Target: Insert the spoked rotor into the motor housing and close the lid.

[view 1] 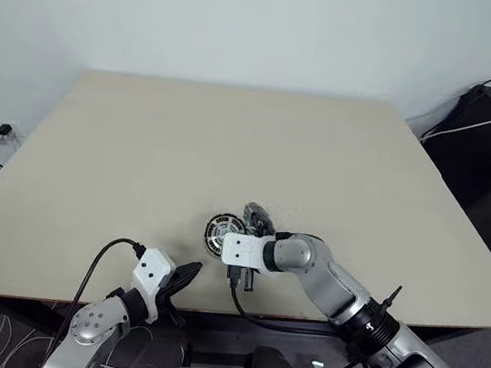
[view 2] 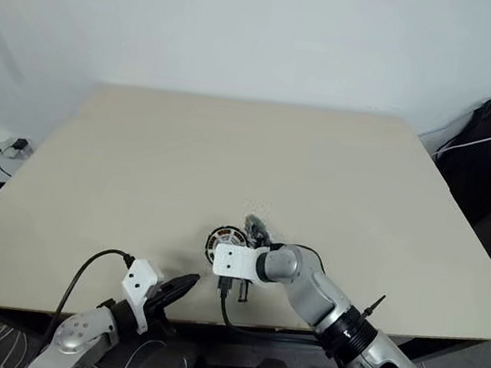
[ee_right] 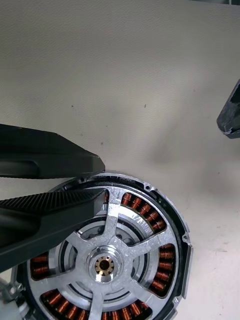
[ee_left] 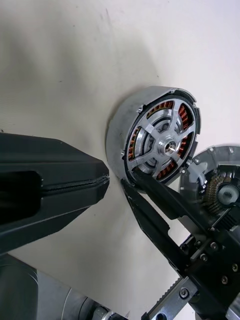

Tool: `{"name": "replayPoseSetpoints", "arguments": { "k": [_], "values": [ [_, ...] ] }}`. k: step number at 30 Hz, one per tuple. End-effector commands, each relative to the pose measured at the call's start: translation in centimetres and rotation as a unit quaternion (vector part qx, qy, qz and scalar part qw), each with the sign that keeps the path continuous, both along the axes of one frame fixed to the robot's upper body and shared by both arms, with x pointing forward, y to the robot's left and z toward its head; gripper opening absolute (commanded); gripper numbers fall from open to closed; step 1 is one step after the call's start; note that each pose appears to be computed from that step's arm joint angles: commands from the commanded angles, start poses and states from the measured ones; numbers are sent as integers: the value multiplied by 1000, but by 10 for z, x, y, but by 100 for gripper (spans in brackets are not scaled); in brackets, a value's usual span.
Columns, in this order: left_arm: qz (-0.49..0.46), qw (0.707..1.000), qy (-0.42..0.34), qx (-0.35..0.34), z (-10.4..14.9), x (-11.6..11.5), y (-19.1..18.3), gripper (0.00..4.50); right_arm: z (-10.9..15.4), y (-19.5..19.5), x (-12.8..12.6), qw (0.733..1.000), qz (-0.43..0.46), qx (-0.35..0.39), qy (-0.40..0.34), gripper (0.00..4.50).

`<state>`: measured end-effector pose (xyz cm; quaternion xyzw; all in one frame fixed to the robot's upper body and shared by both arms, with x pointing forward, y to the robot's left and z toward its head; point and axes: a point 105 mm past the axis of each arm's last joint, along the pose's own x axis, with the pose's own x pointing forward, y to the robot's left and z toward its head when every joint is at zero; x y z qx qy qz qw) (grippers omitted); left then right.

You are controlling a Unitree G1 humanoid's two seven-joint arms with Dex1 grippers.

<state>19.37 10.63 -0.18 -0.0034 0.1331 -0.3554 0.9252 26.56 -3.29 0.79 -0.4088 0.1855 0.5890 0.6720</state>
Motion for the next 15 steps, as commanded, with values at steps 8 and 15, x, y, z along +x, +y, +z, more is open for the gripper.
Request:
{"name": "replayPoseSetpoints", "arguments": {
  "k": [8,15],
  "values": [
    [0,999,-30,-16,15,6,-5,0,21,-20,10,998,-56,15,-15,11],
    [-2,999,-28,-19,14,7,-6,0,25,-37,-1,997,-80,11,6,11]
  ]
}}
